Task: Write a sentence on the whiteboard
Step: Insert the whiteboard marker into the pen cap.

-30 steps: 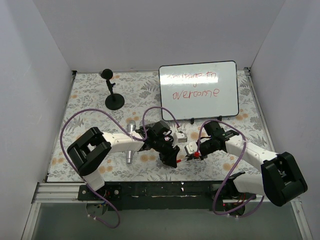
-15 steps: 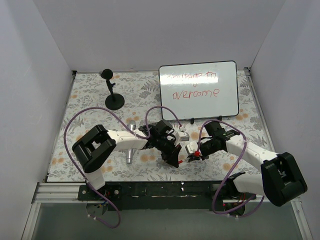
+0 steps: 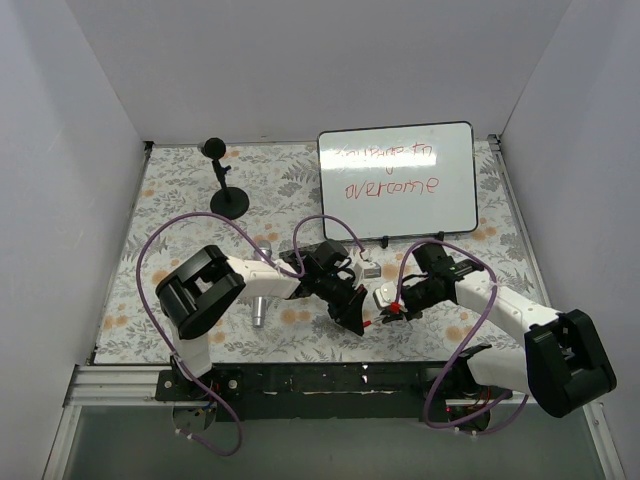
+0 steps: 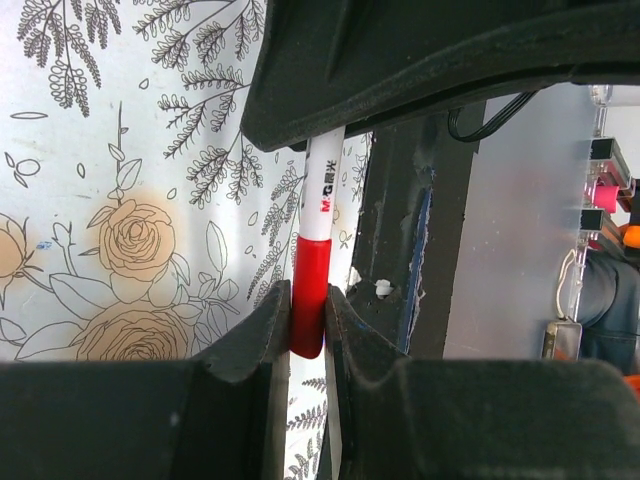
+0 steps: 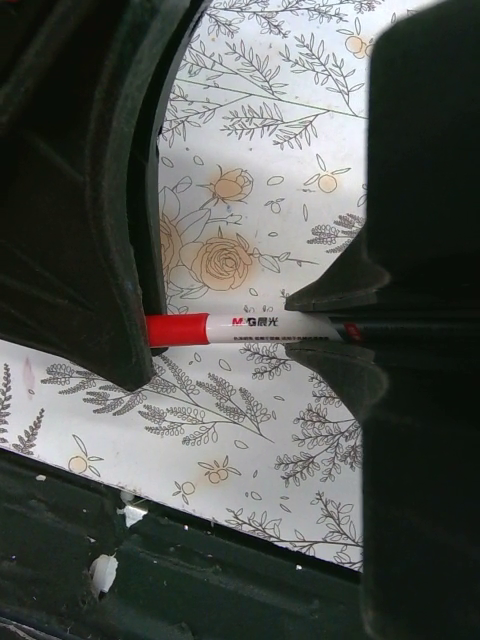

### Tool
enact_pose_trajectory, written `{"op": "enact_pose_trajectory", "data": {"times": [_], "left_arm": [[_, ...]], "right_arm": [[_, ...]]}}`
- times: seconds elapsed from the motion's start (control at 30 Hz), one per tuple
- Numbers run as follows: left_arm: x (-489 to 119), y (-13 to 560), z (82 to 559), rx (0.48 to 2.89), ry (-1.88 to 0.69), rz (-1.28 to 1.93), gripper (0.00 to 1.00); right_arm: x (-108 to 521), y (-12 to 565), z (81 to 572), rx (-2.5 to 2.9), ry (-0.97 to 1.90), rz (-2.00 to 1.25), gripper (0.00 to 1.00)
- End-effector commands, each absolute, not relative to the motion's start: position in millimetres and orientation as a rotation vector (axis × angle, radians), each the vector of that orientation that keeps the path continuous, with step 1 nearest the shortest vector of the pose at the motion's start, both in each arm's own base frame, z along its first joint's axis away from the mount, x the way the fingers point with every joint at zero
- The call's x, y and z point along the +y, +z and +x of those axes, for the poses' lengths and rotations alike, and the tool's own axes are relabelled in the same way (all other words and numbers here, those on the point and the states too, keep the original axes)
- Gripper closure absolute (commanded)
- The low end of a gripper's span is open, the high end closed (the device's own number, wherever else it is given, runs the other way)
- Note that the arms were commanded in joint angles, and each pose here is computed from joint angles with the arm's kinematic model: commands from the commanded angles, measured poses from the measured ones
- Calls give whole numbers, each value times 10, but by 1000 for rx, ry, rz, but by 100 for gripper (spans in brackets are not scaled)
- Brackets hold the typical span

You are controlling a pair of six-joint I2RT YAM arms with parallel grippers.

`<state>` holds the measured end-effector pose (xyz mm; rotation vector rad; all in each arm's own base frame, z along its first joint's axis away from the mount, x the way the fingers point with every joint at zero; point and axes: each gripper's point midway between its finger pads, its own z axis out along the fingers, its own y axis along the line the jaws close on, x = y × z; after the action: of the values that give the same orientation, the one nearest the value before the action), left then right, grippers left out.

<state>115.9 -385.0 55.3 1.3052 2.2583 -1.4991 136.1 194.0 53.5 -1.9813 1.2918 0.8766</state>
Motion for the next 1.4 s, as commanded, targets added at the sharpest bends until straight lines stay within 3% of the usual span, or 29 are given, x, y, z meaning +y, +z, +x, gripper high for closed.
{"op": "enact_pose_trajectory", "data": {"times": [0.0,0.9,1.27,1.37], "left_arm": [[-4540,1705,1605,1655,-1588,1251,100],[-4723,2464,1702,1334,-1657,1154,100],[-4318,1826,1625,1626,-1444,1239,100],[-4178,1729,1599,1684,-1376,1247,77]], "right_arm": [[2223,824,1244,1100,1013,-1912,99],[2260,809,1250,1118,1031,-1900,99],[2069,792,1535,1210,887,-1852,99],[2056,809,1548,1210,881,-1846,99]]}}
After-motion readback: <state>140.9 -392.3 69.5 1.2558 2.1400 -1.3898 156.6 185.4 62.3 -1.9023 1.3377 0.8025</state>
